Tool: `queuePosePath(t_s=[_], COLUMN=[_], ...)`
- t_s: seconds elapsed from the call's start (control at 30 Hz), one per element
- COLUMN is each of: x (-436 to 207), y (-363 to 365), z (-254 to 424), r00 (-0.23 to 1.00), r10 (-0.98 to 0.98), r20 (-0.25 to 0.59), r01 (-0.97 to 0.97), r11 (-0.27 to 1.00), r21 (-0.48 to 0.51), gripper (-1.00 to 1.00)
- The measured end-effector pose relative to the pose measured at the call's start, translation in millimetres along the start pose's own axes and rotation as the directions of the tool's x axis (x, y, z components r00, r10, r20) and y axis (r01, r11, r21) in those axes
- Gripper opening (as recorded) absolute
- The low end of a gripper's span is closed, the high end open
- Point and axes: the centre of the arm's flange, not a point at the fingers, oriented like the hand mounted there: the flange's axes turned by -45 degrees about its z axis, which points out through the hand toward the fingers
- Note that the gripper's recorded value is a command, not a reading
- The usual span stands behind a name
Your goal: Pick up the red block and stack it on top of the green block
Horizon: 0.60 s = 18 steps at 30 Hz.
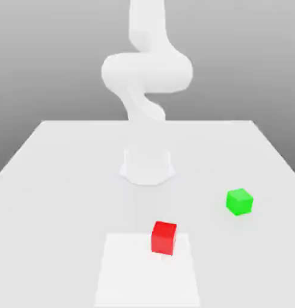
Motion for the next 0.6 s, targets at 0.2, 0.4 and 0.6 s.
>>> queuePosePath(t_s=[0.2, 0.4, 0.6], x=[-64.7, -171.2, -312.8], y=[-12.9, -19.5, -21.1], z=[142.2, 249.6, 321.7], r00=[0.973, 0.892, 0.754], r10=[0.063, 0.134, 0.211], r20=[0.22, 0.431, 0.622], r01=[-0.06, -0.113, -0.148], r11=[0.998, 0.991, 0.977], r21=[-0.023, -0.073, -0.152], gripper=[0.0, 0.0, 0.0])
